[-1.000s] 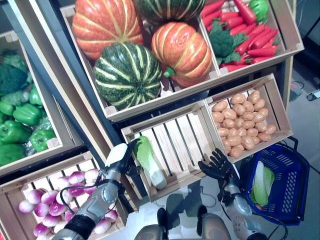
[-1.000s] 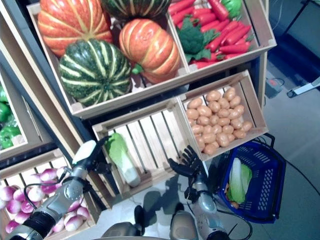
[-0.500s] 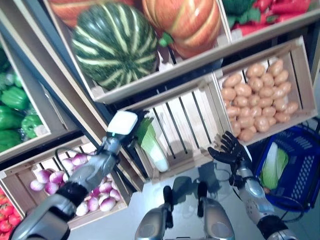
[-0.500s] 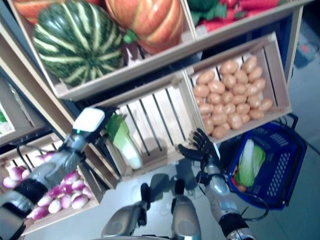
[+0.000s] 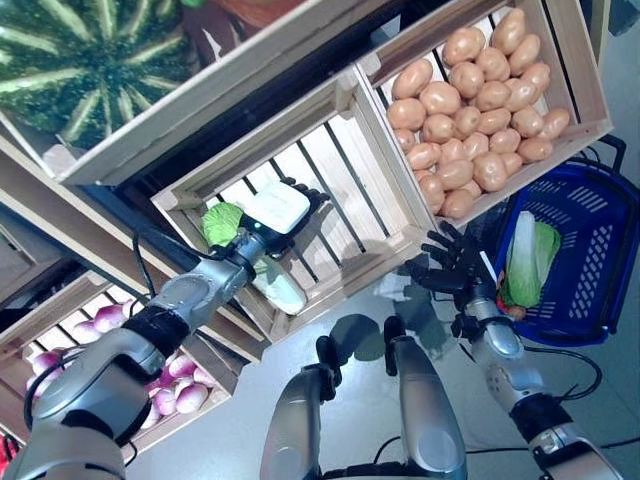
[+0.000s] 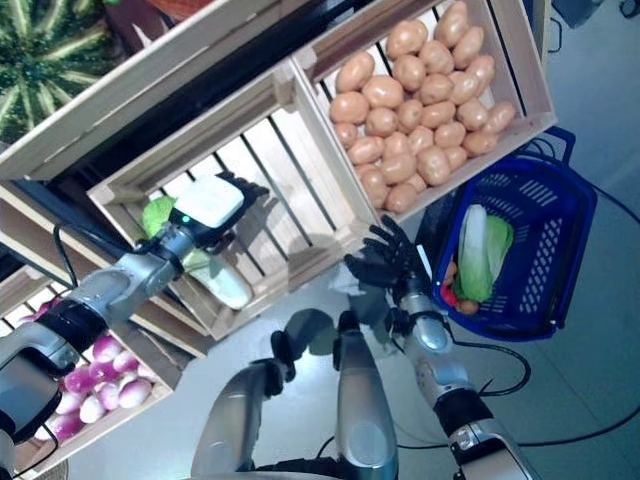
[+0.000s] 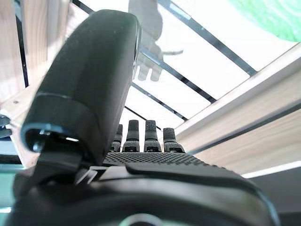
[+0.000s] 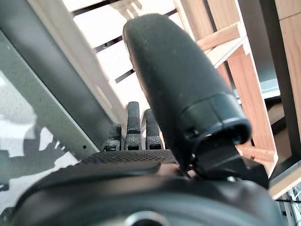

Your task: Put vegetables into the basket

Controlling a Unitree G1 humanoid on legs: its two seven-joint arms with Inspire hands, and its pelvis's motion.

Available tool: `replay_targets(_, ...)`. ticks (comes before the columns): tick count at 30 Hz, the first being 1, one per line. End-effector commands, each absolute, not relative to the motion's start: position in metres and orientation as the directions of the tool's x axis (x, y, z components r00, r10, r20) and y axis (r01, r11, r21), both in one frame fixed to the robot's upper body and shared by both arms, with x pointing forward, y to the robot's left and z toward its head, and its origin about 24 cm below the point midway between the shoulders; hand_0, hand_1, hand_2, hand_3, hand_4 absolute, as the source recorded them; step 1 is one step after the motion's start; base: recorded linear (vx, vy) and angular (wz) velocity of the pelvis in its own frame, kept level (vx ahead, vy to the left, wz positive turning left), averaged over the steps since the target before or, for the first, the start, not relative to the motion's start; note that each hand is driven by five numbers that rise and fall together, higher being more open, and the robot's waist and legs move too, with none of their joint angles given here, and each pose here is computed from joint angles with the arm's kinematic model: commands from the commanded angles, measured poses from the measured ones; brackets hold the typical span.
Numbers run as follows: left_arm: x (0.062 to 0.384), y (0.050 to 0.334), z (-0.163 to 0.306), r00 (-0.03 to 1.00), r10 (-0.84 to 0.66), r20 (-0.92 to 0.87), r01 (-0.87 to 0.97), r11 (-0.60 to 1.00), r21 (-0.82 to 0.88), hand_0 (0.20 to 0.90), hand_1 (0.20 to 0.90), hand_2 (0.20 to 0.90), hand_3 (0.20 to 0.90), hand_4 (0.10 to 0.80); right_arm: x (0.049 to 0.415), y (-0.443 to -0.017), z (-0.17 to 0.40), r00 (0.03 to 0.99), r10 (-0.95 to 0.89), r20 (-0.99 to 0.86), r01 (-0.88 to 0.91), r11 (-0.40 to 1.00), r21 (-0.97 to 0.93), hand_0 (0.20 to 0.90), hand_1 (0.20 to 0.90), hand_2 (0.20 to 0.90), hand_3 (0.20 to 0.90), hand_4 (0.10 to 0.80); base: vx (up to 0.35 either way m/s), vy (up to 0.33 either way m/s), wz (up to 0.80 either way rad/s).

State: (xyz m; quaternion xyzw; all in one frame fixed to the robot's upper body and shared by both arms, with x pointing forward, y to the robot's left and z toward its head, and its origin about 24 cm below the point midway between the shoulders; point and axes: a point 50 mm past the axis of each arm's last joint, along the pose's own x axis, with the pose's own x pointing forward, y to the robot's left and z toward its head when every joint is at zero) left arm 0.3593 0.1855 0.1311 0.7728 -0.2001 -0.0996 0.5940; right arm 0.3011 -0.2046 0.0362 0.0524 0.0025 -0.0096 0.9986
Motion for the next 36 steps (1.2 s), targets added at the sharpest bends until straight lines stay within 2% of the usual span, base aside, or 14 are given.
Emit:
replay_targets(1,0.368,0.189,0.170,0.907,-0.385,0.168,-0.266,-0.217,0.939,0.900,0.900,0.900,0.900,0.800,0.306,-0.204,0.068,0.988,0.006,0.152,-0.022,0.995,0.101,0.900,0.900,0.900,0.900,0.800,-0.071,0.021,-0.03)
replay_targets(7,0.374,0.210,0.155,0.980,-0.195,-0.044,-0.014,-0.288,0.957,0.900,0.900,0.900,0.900,0.800,0.311,-0.201,0.075,0.987,0.010,0.163,-0.028,0.994,0.107,0.900,0.900,0.900,0.900,0.800,-0.047,0.002,-0.01)
replay_targets(15,0.370,0.226,0.136,0.972,-0.040,-0.232,0.211,-0.287,0.935,0.900,0.900,0.900,0.900,0.800,0.312,-0.205,0.077,0.987,-0.005,0.161,-0.014,0.993,0.120,0.900,0.900,0.900,0.900,0.800,0.002,0.002,0.00)
replay_targets(20,0.372,0.229,0.137,0.969,-0.003,-0.248,0.238,-0.273,0.932,0.900,0.900,0.900,0.900,0.800,0.315,-0.206,0.081,0.985,-0.008,0.175,-0.013,0.993,0.116,0.900,0.900,0.900,0.900,0.800,-0.003,0.013,0.01)
replay_targets(36,0.378,0.226,0.167,0.990,-0.109,-0.088,0.031,-0.445,0.895,0.900,0.900,0.900,0.900,0.800,0.327,-0.213,0.118,0.945,-0.090,0.313,0.037,0.984,0.172,0.900,0.900,0.900,0.900,0.800,-0.022,0.004,0.02)
